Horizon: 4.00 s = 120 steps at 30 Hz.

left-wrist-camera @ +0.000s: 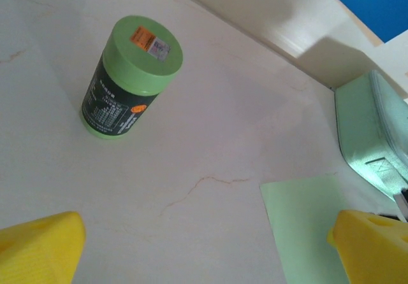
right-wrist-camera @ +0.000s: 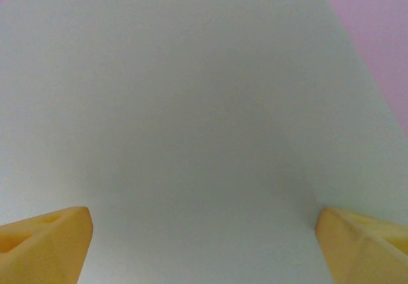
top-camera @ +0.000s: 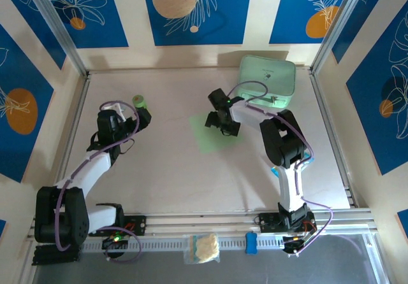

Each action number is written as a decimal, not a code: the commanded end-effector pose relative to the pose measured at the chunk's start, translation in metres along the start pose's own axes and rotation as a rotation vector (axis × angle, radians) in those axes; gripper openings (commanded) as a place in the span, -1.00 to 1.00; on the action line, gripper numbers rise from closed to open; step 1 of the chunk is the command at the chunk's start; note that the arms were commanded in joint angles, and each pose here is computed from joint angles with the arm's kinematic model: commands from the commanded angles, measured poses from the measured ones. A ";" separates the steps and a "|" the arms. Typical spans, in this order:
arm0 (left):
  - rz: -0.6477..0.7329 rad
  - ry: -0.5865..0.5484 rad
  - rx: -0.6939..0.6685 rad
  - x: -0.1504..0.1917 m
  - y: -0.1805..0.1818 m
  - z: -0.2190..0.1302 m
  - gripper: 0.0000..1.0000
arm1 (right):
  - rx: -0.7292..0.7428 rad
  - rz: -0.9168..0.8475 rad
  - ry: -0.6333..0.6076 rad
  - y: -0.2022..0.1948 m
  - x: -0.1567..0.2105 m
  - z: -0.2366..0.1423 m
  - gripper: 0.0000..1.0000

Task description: Fold a paper plane with a square sheet of paper (pick it up from the middle)

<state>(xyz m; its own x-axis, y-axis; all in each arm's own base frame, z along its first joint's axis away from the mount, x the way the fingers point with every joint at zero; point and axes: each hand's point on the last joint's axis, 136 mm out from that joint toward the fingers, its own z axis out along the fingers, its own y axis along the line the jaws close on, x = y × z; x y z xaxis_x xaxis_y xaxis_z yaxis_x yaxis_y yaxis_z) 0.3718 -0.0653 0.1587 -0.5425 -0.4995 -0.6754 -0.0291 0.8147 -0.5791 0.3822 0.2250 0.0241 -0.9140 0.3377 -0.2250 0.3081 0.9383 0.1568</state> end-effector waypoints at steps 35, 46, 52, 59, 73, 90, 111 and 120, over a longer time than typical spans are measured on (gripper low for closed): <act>0.510 0.727 -0.305 0.191 -0.115 0.056 1.00 | -0.207 0.154 -0.200 -0.107 -0.017 -0.097 0.98; 0.485 0.815 -0.361 0.228 -0.125 0.081 0.83 | -0.241 0.200 -0.193 -0.130 -0.015 -0.094 0.98; 0.500 0.851 -0.415 0.239 -0.123 0.087 0.75 | -0.297 0.203 -0.164 -0.121 -0.013 -0.093 0.98; 0.498 0.864 -0.469 0.249 -0.111 0.091 0.74 | -0.304 0.206 -0.147 -0.119 -0.013 -0.090 0.99; 0.482 0.904 -0.521 0.270 -0.084 0.091 0.64 | -0.282 0.228 -0.141 -0.124 -0.015 -0.087 1.00; 0.428 0.801 -0.365 0.236 -0.119 0.085 0.18 | -0.296 0.250 -0.151 -0.126 -0.016 -0.091 0.99; 0.280 0.693 0.217 0.194 -0.221 0.056 -0.29 | -0.560 0.224 -0.156 -0.089 -0.018 -0.107 0.96; 0.107 0.563 0.020 0.198 -0.167 0.077 -0.29 | -0.667 0.164 -0.101 -0.067 -0.002 -0.104 0.90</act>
<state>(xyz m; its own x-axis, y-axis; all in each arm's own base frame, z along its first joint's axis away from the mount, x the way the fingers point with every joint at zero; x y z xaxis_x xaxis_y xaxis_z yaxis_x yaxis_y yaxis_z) 0.3184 -0.3356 0.0811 -0.9330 -0.0406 -0.3576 0.1622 0.8396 -0.5185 0.3399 0.1379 0.1087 -0.8035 0.5397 -0.2512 0.2318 0.6722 0.7031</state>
